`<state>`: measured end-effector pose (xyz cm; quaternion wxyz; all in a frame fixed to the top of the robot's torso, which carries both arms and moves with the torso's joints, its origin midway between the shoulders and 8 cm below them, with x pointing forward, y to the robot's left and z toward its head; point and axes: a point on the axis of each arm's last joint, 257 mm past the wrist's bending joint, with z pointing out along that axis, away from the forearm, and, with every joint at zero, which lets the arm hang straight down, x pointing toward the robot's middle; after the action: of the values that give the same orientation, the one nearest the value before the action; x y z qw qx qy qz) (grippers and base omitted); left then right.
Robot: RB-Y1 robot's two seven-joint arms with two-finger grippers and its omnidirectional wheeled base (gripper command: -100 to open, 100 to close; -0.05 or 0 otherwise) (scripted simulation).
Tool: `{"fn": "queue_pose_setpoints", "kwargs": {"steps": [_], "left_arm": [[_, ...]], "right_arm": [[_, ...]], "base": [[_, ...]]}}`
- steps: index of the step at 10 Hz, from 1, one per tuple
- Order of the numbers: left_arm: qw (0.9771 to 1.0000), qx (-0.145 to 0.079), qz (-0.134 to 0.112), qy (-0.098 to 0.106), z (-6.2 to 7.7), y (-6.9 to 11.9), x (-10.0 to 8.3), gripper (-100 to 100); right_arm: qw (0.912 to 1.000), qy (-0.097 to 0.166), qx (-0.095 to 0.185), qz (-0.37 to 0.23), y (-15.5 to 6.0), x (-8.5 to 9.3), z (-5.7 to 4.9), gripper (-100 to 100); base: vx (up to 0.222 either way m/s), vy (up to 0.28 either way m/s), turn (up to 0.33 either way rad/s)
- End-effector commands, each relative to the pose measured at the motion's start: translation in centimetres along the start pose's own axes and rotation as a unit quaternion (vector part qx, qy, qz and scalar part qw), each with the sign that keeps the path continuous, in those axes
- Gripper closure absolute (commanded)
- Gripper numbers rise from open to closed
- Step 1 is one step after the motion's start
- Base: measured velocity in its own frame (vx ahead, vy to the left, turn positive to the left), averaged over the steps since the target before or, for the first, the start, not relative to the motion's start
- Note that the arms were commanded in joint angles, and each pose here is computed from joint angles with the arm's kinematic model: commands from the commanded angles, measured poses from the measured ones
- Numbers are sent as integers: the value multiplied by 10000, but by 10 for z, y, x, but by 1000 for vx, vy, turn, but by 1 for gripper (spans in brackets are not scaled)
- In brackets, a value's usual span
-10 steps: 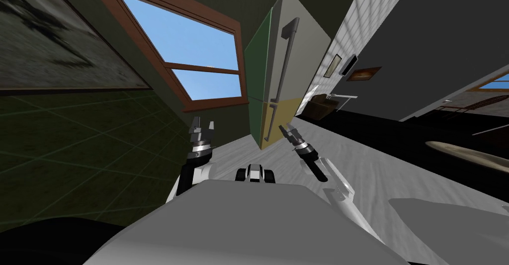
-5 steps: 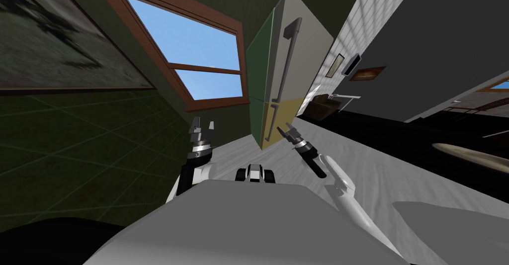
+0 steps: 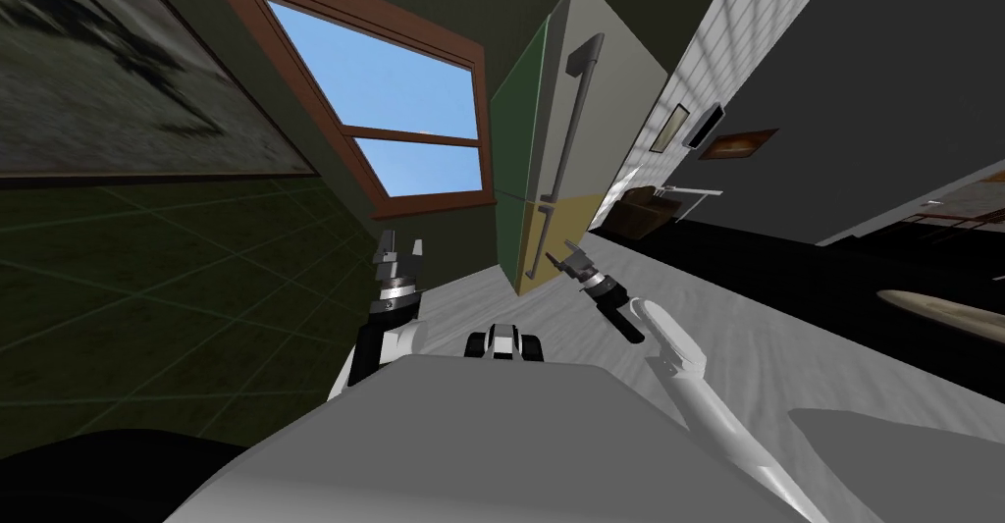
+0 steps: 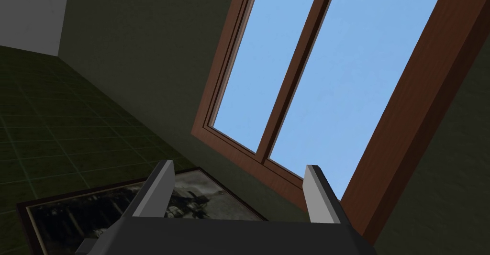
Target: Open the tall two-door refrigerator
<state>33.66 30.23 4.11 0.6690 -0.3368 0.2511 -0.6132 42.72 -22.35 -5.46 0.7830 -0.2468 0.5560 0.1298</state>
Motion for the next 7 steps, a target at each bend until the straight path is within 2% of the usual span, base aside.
{"fn": "queue_pose_setpoints", "kwargs": {"steps": [1, 2, 3, 4, 6, 7], "left_arm": [[10000, 0, 0, 0, 0, 0, 0, 0], [10000, 0, 0, 0, 0, 0, 0, 0], [10000, 0, 0, 0, 0, 0, 0, 0], [10000, 0, 0, 0, 0, 0, 0, 0], [10000, 0, 0, 0, 0, 0, 0, 0], [10000, 0, 0, 0, 0, 0, 0, 0]], "right_arm": [[9990, 162, -46, -405, -3, 7, 1, -100], [9958, 309, -99, -858, -13, 12, 4, -100], [9943, 373, -118, -993, -12, 15, 4, -100], [9888, 495, -159, -1401, -23, 18, 6, -100], [9849, 595, -190, -1613, -23, 24, 6, -100], [9760, 724, -228, -2042, -35, 27, 8, -100]], "base": [[-3, 6, -10], [-8, 12, 68], [-8, 10, 54], [-12, 17, 91], [-6, 9, 15], [-6, 11, 81]]}}
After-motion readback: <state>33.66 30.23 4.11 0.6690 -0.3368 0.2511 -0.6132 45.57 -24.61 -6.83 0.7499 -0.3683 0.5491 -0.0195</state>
